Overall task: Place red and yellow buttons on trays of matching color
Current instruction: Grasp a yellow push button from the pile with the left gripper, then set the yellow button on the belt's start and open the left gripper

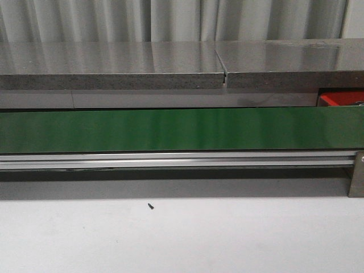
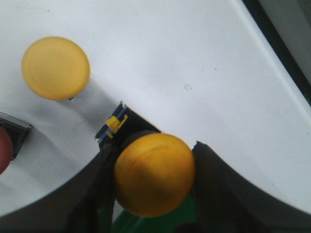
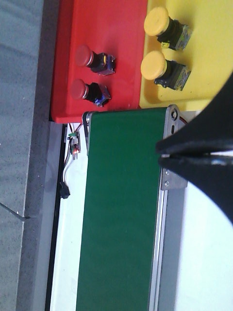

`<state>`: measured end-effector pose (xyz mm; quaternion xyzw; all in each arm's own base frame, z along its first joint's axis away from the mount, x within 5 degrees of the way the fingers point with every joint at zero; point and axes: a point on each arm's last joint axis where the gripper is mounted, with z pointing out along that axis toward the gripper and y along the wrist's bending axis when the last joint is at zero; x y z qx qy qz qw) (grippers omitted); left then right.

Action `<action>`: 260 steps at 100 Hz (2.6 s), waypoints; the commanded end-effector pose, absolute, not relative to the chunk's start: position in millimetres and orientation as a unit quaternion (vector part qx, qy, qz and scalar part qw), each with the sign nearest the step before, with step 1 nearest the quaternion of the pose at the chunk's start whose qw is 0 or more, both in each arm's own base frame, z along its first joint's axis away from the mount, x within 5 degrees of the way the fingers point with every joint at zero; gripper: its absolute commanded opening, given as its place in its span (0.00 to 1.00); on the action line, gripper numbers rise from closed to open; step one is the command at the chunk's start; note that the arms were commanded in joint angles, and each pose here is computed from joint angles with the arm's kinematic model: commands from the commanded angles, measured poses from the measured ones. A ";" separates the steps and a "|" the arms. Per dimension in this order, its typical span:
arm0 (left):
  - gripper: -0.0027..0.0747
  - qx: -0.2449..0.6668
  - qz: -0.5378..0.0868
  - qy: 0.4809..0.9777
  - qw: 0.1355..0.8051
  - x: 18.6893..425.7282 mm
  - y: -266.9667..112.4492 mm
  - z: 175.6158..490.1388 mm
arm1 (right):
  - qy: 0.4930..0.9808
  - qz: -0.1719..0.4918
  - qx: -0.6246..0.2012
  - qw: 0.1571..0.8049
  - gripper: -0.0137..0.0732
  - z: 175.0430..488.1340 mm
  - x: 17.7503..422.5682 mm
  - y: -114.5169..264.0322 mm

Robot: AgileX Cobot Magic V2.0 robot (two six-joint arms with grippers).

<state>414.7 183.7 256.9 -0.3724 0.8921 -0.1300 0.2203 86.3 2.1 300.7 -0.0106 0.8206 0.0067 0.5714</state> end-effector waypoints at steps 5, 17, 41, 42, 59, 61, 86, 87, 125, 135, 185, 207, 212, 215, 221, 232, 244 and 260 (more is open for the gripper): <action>0.21 -0.296 -0.129 0.904 0.279 397.5 165.4 320.0 | 0.795 0.006 -0.011 0.607 0.03 314.4 88.0 2.1; 0.21 -0.253 -0.142 0.917 0.272 382.3 152.9 333.2 | 0.795 0.006 -0.011 0.607 0.03 314.4 88.0 2.1; 0.21 -0.229 -0.148 0.921 0.278 352.9 130.9 335.3 | 0.795 0.006 -0.011 0.607 0.03 314.4 88.0 2.1; 0.21 -0.230 -0.148 0.921 0.278 352.3 130.6 334.9 | 0.795 0.006 -0.011 0.607 0.03 314.4 88.0 2.1; 0.21 -0.209 -0.149 0.929 0.267 347.8 112.7 320.0 | 0.795 0.006 -0.011 0.607 0.03 314.4 88.0 2.1; 0.21 -0.207 -0.150 0.930 0.265 348.4 110.2 318.1 | 0.795 0.006 -0.011 0.607 0.03 314.4 88.0 2.1; 0.21 -0.201 -0.148 0.933 0.258 351.8 97.4 297.6 | 0.795 0.006 -0.011 0.607 0.03 314.4 88.0 2.1; 0.21 -0.202 -0.147 0.933 0.258 351.7 97.5 296.9 | 0.795 0.006 -0.011 0.607 0.03 314.4 88.0 2.1; 0.41 -0.198 -0.146 0.940 0.237 346.9 96.1 283.2 | 0.795 0.006 -0.011 0.607 0.03 314.3 88.0 2.1; 0.59 -0.198 -0.146 0.940 0.237 346.9 96.1 283.2 | 0.795 0.006 -0.011 0.607 0.03 314.3 88.0 2.1; 0.67 -0.186 -0.172 0.908 0.335 347.6 89.9 349.7 | 0.795 0.006 -0.011 0.607 0.03 314.3 88.0 2.1; 0.67 -0.199 -0.132 0.903 0.357 343.4 113.9 360.5 | 0.795 0.006 -0.011 0.607 0.03 314.3 88.0 2.1; 0.67 -0.205 -0.121 0.905 0.352 340.7 121.9 358.4 | 0.795 0.006 -0.011 0.607 0.03 314.3 88.0 2.1; 0.68 -0.209 -0.116 0.907 0.347 338.4 126.8 357.2 | 0.795 0.006 -0.011 0.607 0.03 314.3 88.0 2.1; 0.67 -0.221 -0.109 0.909 0.337 334.9 137.9 353.1 | 0.795 0.006 -0.011 0.607 0.03 314.3 88.0 2.1; 0.68 -0.241 -0.094 0.912 0.318 327.7 156.9 345.9 | 0.795 0.006 -0.011 0.607 0.03 314.3 88.0 2.1; 0.67 -0.254 -0.066 0.923 0.282 319.6 176.5 333.2 | 0.795 0.006 -0.011 0.607 0.03 314.3 88.0 2.1; 0.67 -0.268 -0.042 0.927 0.260 320.3 196.6 314.8 | 0.795 0.006 -0.011 0.607 0.03 314.3 88.0 2.1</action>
